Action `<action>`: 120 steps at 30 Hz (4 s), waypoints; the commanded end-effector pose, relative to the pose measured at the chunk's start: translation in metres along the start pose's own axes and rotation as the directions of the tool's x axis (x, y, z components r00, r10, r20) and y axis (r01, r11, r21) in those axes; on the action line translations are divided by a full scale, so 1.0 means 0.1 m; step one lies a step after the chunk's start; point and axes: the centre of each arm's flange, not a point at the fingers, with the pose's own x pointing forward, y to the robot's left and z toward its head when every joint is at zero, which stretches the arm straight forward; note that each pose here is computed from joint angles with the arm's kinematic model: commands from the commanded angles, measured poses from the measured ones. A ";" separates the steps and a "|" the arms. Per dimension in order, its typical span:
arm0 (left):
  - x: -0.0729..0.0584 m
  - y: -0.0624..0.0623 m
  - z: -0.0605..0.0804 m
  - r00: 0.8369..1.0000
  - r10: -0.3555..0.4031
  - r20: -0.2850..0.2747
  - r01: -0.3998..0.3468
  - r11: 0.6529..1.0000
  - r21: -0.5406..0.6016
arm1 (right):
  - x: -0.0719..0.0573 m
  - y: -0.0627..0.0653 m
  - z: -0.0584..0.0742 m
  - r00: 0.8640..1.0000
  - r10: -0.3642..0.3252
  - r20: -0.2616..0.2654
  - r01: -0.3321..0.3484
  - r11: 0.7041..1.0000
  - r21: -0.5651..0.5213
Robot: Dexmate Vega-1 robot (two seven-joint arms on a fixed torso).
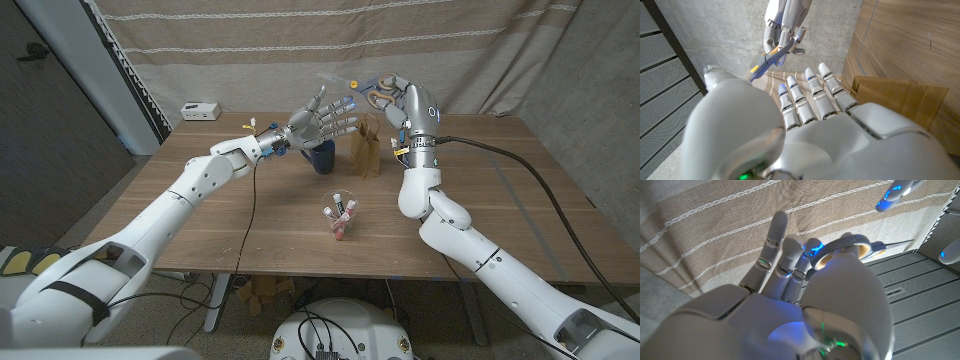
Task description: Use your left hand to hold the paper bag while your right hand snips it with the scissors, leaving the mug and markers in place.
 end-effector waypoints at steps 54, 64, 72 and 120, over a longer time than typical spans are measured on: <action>-0.05 -0.03 0.12 0.999 0.010 0.034 -0.014 0.995 0.101 | -0.12 -0.42 -0.22 0.945 0.222 -0.239 -0.102 0.896 0.431; -0.06 -0.02 0.13 0.999 0.013 0.036 -0.016 0.995 0.102 | -0.18 -0.45 -0.28 0.931 0.214 -0.294 -0.026 0.845 0.534; -0.06 -0.02 0.11 0.999 0.014 0.033 -0.017 0.995 0.101 | -0.17 -0.47 -0.34 0.902 0.307 -0.303 -0.067 0.794 0.605; -0.05 0.02 0.07 0.999 0.026 0.018 -0.027 0.997 0.074 | -0.27 -0.39 -0.64 0.785 0.557 -0.272 -0.003 0.442 0.897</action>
